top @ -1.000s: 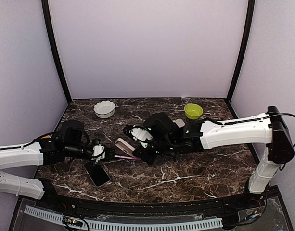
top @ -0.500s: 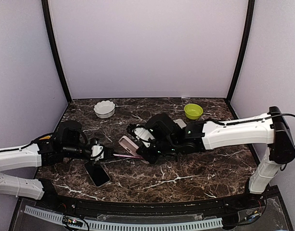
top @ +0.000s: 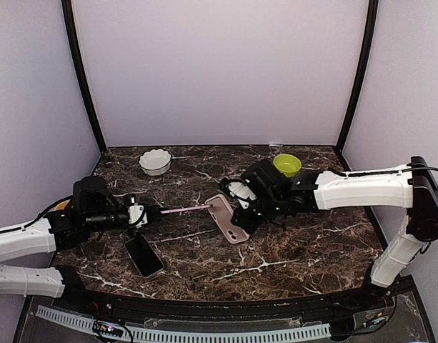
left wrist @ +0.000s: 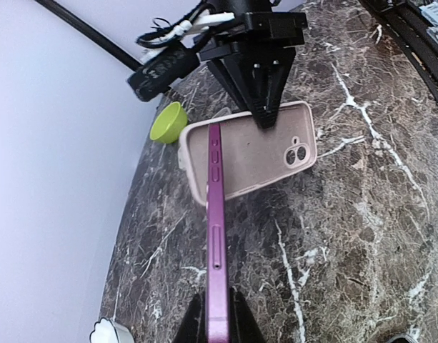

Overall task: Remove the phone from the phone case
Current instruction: Remove the phone case from the phone, then place the phone case at the center of the board.

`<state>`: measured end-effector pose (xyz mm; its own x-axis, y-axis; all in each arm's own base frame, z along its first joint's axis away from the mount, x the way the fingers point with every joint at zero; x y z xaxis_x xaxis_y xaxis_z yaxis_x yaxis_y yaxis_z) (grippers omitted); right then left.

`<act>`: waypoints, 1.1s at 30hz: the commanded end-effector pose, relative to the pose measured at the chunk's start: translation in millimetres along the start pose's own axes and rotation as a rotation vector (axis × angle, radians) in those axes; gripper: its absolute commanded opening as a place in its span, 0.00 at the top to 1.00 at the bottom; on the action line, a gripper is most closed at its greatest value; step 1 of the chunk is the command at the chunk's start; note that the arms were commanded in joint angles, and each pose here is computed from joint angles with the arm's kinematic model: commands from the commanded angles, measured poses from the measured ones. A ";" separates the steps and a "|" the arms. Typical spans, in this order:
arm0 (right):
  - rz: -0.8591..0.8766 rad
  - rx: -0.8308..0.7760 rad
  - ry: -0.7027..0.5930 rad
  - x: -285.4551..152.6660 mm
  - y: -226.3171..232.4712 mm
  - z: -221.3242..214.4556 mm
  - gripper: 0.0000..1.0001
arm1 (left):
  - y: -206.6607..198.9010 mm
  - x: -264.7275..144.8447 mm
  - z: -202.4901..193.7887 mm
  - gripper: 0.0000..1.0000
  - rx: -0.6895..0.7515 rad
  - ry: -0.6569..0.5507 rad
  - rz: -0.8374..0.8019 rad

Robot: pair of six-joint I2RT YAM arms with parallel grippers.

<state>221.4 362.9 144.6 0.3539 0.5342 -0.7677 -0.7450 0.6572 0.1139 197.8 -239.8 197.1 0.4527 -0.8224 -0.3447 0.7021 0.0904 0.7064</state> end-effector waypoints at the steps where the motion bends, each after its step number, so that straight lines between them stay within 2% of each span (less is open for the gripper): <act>1: 0.082 0.078 0.016 -3.0 -15.6 1.9 1.00 | 19.3 -12.3 13.3 1.00 0.002 -0.065 0.120; 5: 0.258 0.102 0.061 0.1 -8.7 11.4 1.00 | 15.2 -20.9 15.2 1.00 -0.014 -0.068 0.111; 10: 0.399 0.176 0.137 15.4 -13.1 18.4 1.00 | 8.9 -24.5 14.7 1.00 -0.035 -0.073 0.094; 17: 0.357 0.215 0.221 49.3 -49.9 22.5 1.00 | 3.4 -22.7 18.7 1.00 -0.076 -0.080 0.019; 19: 0.335 0.217 0.222 58.6 -63.9 27.4 0.96 | 2.5 -22.5 17.8 1.00 -0.083 -0.060 -0.006; 23: 0.235 0.224 0.269 76.8 -98.9 25.5 0.74 | -0.7 -24.0 14.3 1.00 -0.109 -0.008 -0.056; 28: 0.169 0.202 0.225 78.7 -120.7 42.9 0.36 | -6.1 -23.1 11.0 1.00 -0.144 0.011 -0.087; 30: 0.099 0.169 0.191 71.5 -131.2 57.4 0.27 | -9.8 -21.4 7.5 1.00 -0.155 0.029 -0.108; 33: 0.025 0.132 0.109 48.1 -139.1 87.6 0.21 | -12.5 -20.4 6.3 1.00 -0.177 0.044 -0.137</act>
<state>368.9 343.5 94.1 0.1042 0.5035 -0.8577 -0.6329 0.6988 0.3334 175.5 -223.5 183.3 0.3827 -0.7937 -0.4729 0.8299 0.0705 0.5534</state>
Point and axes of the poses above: each gripper's point midway between its finger pads, its own x axis out along the fingers, its own y axis along the line the jaws close on, z = x × y, the point moved 2 cm from there along -x, back along the fingers, and after that the axes turned 5 degrees about x, right-handed, at the moved point
